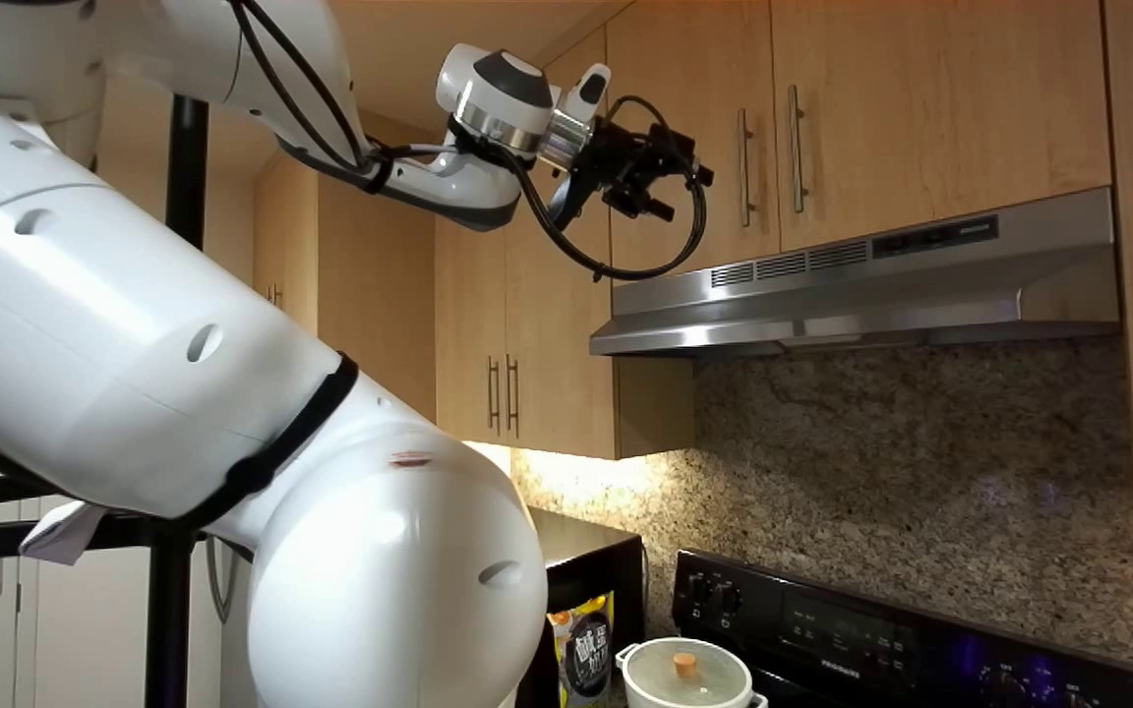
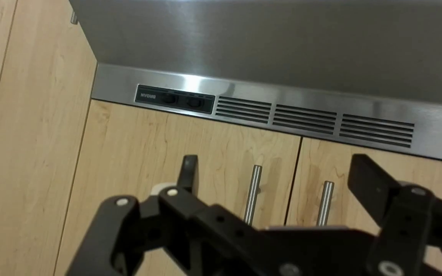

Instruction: Open the top right cabinet door

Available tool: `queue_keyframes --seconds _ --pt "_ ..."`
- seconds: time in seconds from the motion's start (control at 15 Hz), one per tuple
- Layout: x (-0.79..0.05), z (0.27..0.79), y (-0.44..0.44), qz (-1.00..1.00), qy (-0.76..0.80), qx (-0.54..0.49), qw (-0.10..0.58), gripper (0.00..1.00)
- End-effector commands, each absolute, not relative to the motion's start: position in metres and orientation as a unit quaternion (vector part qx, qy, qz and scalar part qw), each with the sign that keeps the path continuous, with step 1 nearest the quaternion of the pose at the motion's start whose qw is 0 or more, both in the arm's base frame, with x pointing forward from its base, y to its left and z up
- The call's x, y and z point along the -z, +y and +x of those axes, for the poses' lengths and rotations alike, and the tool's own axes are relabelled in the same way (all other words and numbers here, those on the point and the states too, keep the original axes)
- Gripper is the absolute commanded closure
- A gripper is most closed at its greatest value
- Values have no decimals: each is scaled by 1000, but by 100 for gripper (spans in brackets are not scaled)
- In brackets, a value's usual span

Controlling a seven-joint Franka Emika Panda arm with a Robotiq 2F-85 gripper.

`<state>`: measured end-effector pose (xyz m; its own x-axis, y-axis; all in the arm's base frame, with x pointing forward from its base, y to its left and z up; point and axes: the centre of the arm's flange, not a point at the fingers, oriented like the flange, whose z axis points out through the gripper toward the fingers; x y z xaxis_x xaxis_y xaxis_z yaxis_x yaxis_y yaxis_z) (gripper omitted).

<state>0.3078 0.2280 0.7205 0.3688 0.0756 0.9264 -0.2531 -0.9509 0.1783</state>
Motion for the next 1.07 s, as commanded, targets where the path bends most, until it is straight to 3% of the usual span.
queue_keyframes --seconds 0.0,1.0 --pt "-744 326 233 795 -66 -588 136 0" --pt "-785 411 243 842 -77 -529 78 0"
